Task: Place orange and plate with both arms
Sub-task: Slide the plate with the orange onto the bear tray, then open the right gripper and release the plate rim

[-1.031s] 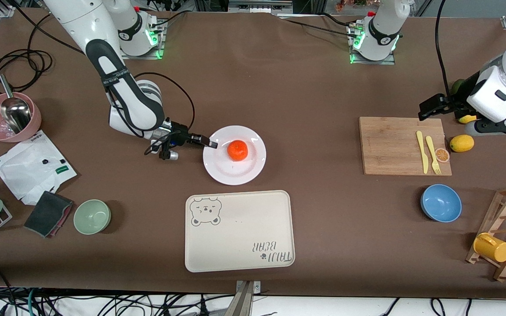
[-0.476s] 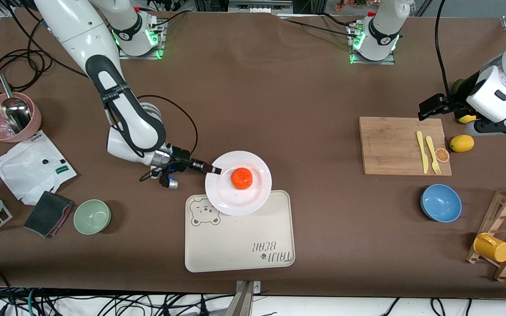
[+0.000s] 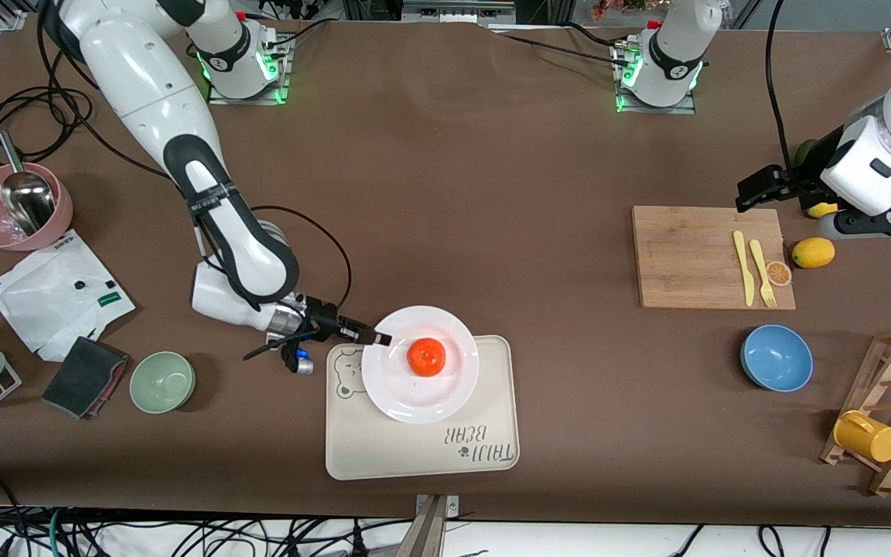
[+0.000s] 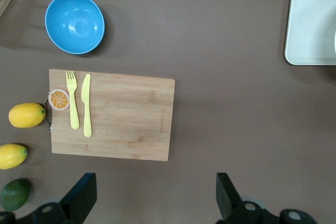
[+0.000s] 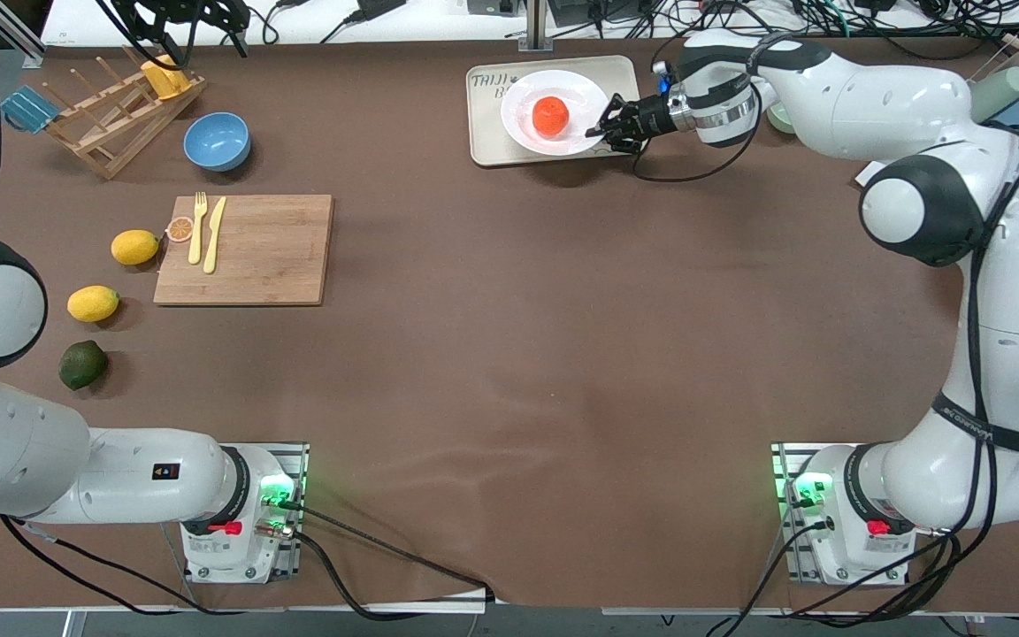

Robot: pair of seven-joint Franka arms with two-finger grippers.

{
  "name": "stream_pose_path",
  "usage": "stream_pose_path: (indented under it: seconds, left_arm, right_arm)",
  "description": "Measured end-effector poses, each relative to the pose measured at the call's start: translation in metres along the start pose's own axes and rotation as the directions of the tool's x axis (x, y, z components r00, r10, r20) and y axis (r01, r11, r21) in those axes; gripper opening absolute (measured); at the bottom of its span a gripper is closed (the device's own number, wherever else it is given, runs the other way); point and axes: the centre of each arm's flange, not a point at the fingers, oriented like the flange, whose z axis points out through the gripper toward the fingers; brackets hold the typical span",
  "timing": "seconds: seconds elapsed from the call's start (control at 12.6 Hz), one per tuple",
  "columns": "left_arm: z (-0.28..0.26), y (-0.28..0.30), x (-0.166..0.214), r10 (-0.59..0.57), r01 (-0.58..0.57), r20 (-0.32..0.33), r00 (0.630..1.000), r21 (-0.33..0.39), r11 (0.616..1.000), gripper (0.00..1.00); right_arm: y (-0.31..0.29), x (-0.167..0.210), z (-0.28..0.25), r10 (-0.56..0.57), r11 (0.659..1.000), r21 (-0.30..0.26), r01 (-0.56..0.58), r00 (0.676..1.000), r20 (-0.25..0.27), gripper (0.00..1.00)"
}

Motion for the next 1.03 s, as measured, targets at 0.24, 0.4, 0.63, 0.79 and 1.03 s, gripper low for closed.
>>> stream_pose_path:
  seconds: [0.24, 0.4, 0.63, 0.79, 1.03]
  left_arm:
    - [0.000, 0.000, 0.000, 0.001, -0.001, 0.000, 1.000, 0.000, 1.000, 1.00]
    - [0.000, 0.000, 0.000, 0.001, -0.001, 0.000, 1.000, 0.000, 1.000, 1.00]
    - [0.000, 0.000, 0.000, 0.001, -0.001, 0.000, 1.000, 0.000, 1.000, 1.00]
    - [0.000, 0.001, 0.000, 0.001, -0.001, 0.000, 1.000, 0.000, 1.000, 1.00]
    - [0.000, 0.002, 0.000, 0.003, -0.003, 0.001, 1.000, 0.000, 1.000, 1.00]
  right_arm:
    - [0.009, 0.016, 0.017, -0.004, 1.000, -0.004, 0.004, 1.000, -0.010, 0.07]
    - [0.014, 0.020, 0.025, -0.006, 1.000, -0.005, 0.006, 1.000, -0.010, 0.07]
    - [0.011, 0.023, 0.024, -0.008, 1.000, -0.002, 0.008, 1.000, -0.017, 0.07]
    - [0.011, 0.026, 0.021, -0.024, 1.000, -0.015, 0.024, 0.999, -0.021, 0.12]
    - [0.010, 0.030, 0.016, -0.079, 0.995, -0.057, 0.078, 0.997, -0.020, 0.27]
